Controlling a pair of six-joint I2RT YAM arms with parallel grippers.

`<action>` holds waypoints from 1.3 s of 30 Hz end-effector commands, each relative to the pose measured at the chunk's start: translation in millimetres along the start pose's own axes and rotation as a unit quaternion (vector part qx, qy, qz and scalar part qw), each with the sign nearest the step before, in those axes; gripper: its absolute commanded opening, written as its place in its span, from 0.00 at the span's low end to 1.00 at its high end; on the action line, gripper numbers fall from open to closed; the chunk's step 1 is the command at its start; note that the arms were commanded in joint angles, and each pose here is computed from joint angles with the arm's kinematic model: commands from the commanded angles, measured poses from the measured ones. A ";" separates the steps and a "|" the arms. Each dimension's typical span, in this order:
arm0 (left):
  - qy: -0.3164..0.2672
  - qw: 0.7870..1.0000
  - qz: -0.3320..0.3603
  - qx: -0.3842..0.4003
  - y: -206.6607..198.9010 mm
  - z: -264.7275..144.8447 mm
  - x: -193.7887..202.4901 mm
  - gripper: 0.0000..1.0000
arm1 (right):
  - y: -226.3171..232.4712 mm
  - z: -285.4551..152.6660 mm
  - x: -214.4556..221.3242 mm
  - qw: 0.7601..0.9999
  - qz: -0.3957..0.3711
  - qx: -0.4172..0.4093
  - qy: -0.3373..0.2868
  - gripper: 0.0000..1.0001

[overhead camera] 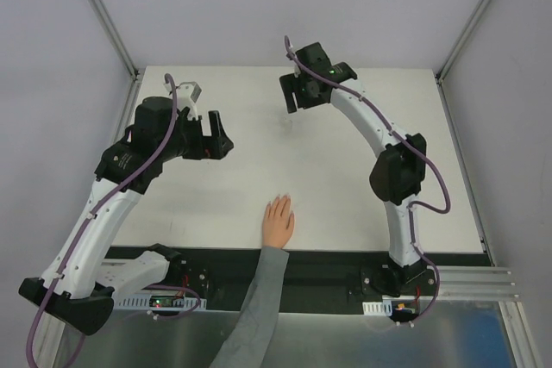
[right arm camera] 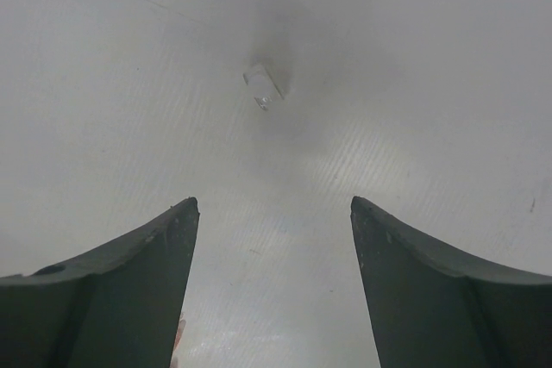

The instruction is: Paint the nails

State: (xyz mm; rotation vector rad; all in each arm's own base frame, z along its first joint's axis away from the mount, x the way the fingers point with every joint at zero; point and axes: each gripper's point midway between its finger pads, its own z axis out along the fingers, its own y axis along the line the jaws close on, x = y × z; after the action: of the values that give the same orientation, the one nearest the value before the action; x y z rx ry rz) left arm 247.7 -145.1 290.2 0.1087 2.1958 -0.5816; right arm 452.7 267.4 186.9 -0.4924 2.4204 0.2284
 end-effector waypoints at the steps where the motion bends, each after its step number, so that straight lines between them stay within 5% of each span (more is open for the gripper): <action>1: 0.020 0.999 0.025 0.004 1.5 -9.8 6.7 0.89 | 21.0 17.4 -11.9 0.999 -0.030 -0.008 -0.019 0.72; 11: 0.043 0.999 0.014 0.008 1.2 -3.5 16.0 0.87 | 24.9 67.9 -2.1 0.999 -0.046 -0.008 -0.011 0.55; 39: 0.061 0.998 0.025 -0.002 5.6 -3.0 20.7 0.87 | 18.9 120.7 4.9 0.999 -0.039 0.015 -0.009 0.41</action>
State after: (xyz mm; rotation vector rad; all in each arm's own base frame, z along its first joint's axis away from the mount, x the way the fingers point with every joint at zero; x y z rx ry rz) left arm 230.8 -143.4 262.8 0.1944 2.3352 -0.5591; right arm 498.2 312.4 77.5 -0.5865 2.4275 0.1473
